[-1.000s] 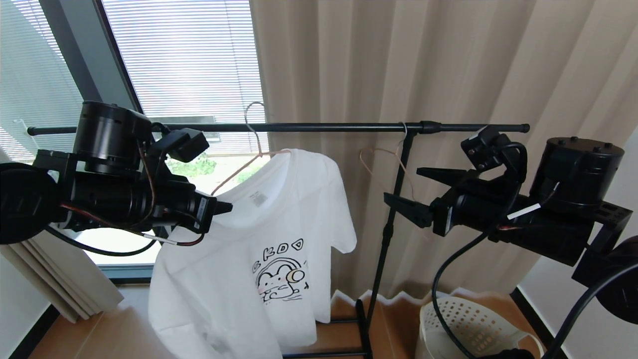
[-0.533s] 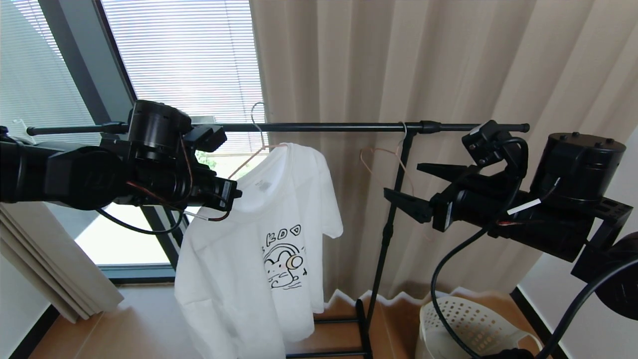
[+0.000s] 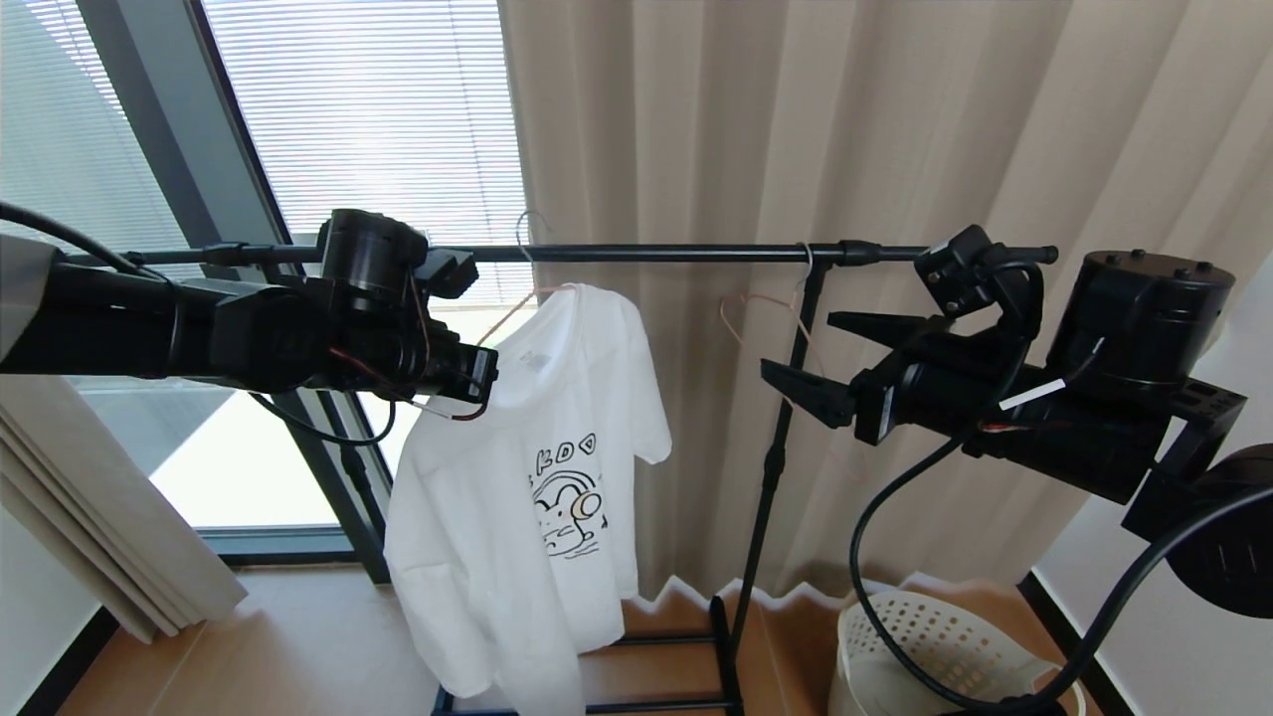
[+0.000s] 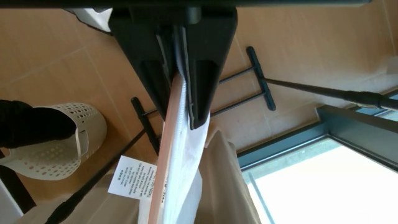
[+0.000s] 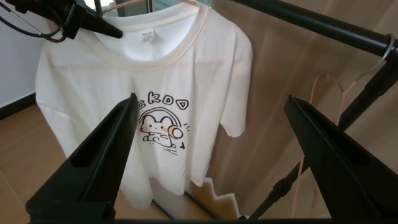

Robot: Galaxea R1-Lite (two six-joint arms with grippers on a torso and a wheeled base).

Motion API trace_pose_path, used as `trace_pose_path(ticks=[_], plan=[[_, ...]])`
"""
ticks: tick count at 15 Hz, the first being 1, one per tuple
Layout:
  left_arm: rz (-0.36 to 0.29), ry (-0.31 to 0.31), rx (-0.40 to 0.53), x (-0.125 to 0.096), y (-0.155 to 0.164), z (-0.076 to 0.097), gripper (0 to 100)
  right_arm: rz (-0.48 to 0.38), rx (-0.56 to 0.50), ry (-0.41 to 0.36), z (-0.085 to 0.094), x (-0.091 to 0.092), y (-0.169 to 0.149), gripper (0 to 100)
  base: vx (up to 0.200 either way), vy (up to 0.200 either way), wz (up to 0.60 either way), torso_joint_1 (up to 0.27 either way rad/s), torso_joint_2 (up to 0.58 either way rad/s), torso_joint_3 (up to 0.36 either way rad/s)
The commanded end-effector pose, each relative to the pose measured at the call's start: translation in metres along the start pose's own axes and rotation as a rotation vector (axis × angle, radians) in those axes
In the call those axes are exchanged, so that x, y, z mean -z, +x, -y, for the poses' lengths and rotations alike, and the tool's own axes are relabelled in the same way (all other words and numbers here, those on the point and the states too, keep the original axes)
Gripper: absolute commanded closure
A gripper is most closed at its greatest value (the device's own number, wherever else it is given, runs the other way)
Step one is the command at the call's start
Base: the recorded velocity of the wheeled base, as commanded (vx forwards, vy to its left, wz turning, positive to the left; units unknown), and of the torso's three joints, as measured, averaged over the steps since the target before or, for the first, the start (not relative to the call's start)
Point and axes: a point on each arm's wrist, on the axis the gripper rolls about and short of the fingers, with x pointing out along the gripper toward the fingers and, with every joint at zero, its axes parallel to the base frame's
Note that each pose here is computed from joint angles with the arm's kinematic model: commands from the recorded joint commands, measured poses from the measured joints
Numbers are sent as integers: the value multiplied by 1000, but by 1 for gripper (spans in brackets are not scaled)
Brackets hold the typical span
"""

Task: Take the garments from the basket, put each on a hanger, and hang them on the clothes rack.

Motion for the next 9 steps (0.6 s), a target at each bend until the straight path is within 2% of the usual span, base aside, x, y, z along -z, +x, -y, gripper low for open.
trace_pose_path(ticks=[1, 4, 9], plan=[[-7, -2, -2, -1, 17, -1, 100, -3, 0, 0, 1, 1, 1, 0, 0, 0, 0, 0, 0, 0], [7, -27, -5, -7, 35, -3, 100, -4, 0, 1, 1, 1, 2, 0, 0, 0, 0, 0, 0, 0], [20, -27, -12, -11, 50, -5, 100, -20, -1, 5, 1, 7, 6, 0, 0, 0, 0, 0, 0, 0]])
